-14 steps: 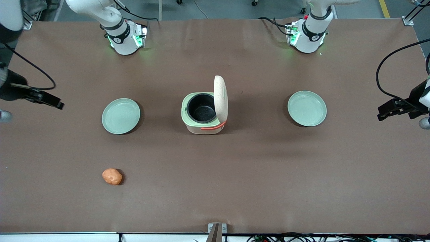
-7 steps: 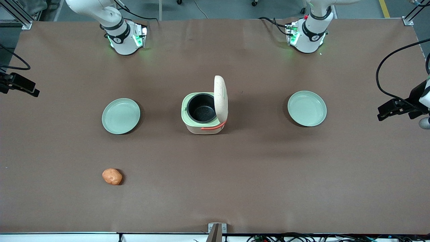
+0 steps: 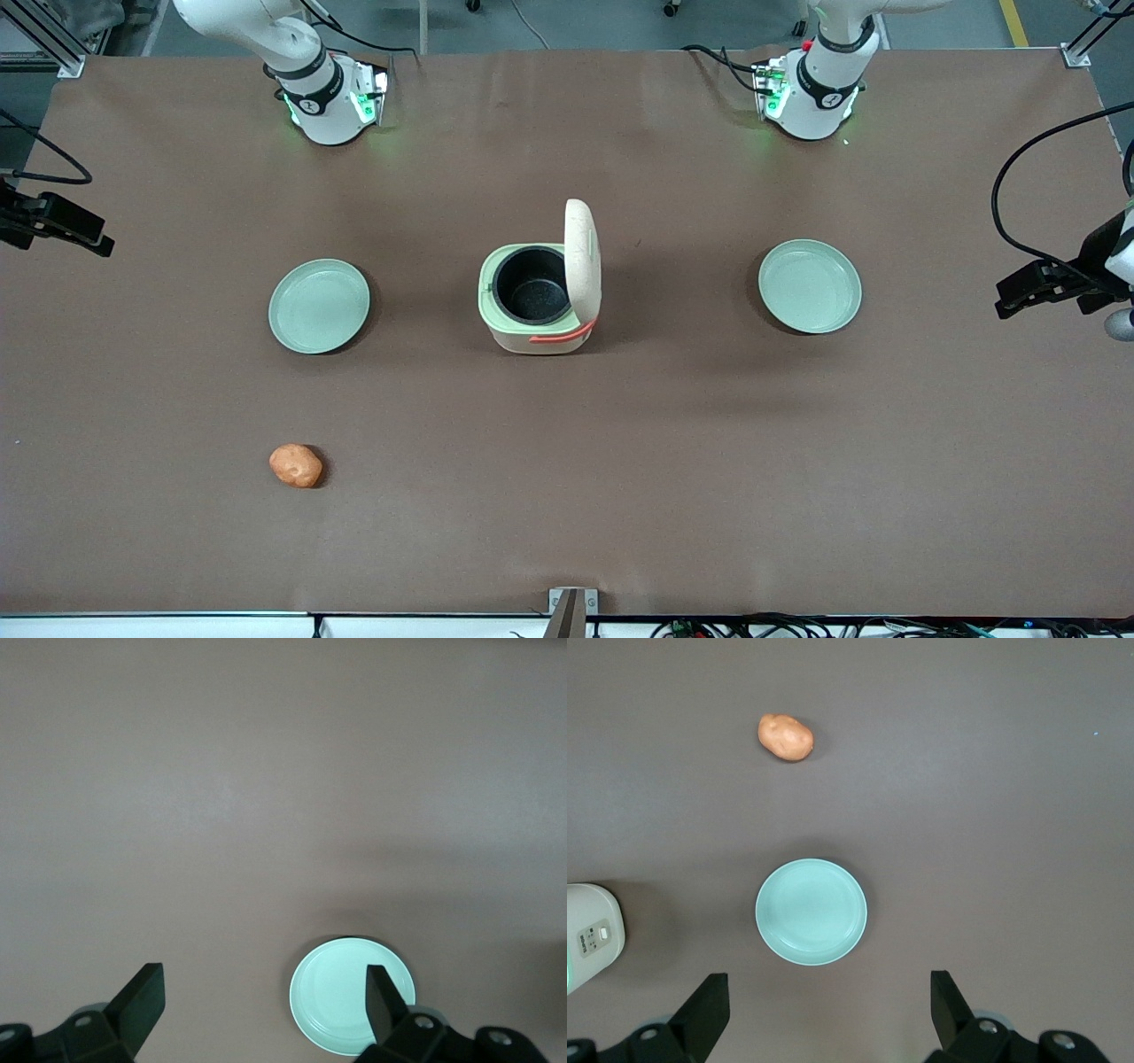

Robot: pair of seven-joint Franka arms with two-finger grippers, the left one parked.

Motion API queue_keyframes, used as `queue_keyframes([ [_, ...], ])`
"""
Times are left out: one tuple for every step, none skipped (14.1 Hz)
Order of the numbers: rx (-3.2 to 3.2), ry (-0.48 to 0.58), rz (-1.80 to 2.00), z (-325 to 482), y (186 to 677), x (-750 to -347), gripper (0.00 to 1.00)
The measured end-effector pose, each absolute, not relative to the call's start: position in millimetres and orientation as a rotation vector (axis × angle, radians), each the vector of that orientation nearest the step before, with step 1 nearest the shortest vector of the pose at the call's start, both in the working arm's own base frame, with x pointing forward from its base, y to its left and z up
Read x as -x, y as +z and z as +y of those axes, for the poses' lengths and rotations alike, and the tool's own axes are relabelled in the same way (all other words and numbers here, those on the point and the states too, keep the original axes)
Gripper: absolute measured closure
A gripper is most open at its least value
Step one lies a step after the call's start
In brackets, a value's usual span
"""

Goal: Press rice cooker button with right arm

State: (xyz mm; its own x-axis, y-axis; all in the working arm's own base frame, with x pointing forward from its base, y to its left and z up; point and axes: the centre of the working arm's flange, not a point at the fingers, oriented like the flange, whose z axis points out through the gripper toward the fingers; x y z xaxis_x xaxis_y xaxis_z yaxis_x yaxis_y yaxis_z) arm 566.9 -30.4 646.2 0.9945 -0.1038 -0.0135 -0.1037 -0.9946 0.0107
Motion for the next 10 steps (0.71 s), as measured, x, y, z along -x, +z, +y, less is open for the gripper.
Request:
queue_keyframes([
  [-3.127,-0.017,-0.165,-31,647,-567,0.00],
  [-3.127,-0.016,-0.166,-32,647,-567,0.00],
  [-3.127,-0.016,-0.167,-32,647,-567,0.00],
  [-3.127,-0.016,-0.170,-33,647,-567,0.00],
  [-3.126,-0.017,-0.176,-35,647,-567,0.00],
  [-3.126,-0.018,-0.184,-38,647,-566,0.00],
  [-3.126,-0.017,-0.196,-43,647,-566,0.00],
  [-3.127,-0.016,-0.209,-50,648,-565,0.00],
  [-3.132,-0.016,-0.215,-55,648,-565,0.00],
  [-3.138,-0.015,-0.215,-59,648,-564,0.00],
])
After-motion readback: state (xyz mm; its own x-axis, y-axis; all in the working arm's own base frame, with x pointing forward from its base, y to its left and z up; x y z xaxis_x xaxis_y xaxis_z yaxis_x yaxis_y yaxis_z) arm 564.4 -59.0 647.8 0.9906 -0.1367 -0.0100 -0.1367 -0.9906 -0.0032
